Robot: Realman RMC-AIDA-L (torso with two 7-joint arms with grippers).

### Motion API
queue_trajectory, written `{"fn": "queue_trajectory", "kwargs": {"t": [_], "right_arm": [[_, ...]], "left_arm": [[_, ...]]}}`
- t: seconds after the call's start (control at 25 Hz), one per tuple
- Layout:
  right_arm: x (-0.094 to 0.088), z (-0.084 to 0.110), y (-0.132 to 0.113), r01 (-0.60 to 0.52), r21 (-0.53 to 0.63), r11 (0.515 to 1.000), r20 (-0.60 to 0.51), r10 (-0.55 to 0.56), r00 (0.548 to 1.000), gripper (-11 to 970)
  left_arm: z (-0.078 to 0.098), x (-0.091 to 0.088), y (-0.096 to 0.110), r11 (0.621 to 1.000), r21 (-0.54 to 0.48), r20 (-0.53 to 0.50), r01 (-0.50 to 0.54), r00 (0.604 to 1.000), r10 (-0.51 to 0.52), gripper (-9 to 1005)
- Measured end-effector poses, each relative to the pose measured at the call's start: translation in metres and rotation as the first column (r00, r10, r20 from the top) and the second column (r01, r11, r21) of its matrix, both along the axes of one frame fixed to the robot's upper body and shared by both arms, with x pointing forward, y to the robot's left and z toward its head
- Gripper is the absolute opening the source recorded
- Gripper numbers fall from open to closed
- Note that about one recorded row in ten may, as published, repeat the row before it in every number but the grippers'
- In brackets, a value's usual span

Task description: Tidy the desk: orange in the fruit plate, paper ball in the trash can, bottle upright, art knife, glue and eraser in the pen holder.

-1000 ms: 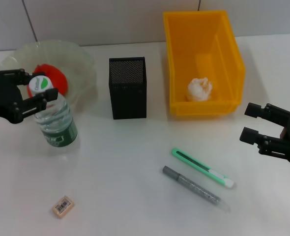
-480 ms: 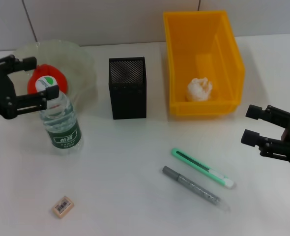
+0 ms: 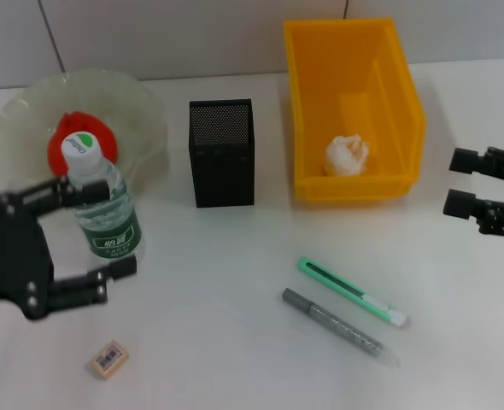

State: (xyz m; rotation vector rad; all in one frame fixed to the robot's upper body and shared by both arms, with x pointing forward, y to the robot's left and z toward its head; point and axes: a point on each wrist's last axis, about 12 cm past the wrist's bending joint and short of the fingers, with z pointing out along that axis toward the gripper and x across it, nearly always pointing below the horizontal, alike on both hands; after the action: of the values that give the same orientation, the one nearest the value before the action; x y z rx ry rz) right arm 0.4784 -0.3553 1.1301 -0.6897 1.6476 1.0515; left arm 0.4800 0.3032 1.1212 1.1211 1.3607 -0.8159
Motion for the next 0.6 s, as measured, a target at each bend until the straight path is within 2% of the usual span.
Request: {"fn": "queue_trajectory", "kwargs": {"t": [0.04,0.08,0.12,0.24,0.28,0.36,0.44,0.48,0.52,0.6], "right_arm": [[0.000,0.000,0.000,0.000,0.000,1.000,0.000,0.000,1.000,832],[0.010,0.015,0.003,-0.028,-0.063,0.998,-0.047,0.025,0.999,832],[0.010,0.015,0.003,-0.028,-0.063,0.998,-0.047,0.025,0.999,832],[0.027,0.039,0.012,-0.070,-0.179,0.981,-0.135,0.046,0.990,832],[0.037,0.053,0.020,-0.099,-0.242,0.965,-0.193,0.052,0.980,832],[0.041,0.060,0.025,-0.114,-0.276,0.954,-0.228,0.050,0.972,832],[0.049,0.073,0.037,-0.147,-0.348,0.926,-0.286,0.045,0.957,833],[0.056,0.085,0.051,-0.178,-0.429,0.886,-0.330,0.030,0.944,833],[0.056,0.085,0.051,-0.178,-0.429,0.886,-0.330,0.030,0.944,833],[0.062,0.093,0.063,-0.194,-0.508,0.839,-0.367,-0.007,0.930,833]], "left_arm": [[0.000,0.000,0.000,1.000,0.000,0.000,0.000,1.000,0.000,811],[-0.009,-0.004,0.001,1.000,-0.016,0.001,-0.006,1.000,0.006,811],[-0.018,-0.007,0.001,1.000,-0.023,0.007,-0.013,1.000,0.013,811],[-0.036,-0.016,0.000,0.999,-0.033,0.011,-0.028,1.000,0.029,811],[-0.044,-0.020,0.000,0.998,-0.040,0.001,-0.042,0.999,0.042,811],[-0.049,-0.022,-0.001,0.998,-0.045,-0.010,-0.051,0.999,0.050,811],[-0.056,-0.024,-0.001,0.996,-0.050,-0.032,-0.068,0.997,0.067,811],[-0.059,-0.026,-0.001,0.996,-0.050,-0.044,-0.078,0.996,0.076,811],[-0.059,-0.026,-0.001,0.996,-0.050,-0.044,-0.078,0.996,0.076,811],[-0.061,-0.028,-0.002,0.995,-0.054,-0.050,-0.082,0.996,0.079,811]]}}
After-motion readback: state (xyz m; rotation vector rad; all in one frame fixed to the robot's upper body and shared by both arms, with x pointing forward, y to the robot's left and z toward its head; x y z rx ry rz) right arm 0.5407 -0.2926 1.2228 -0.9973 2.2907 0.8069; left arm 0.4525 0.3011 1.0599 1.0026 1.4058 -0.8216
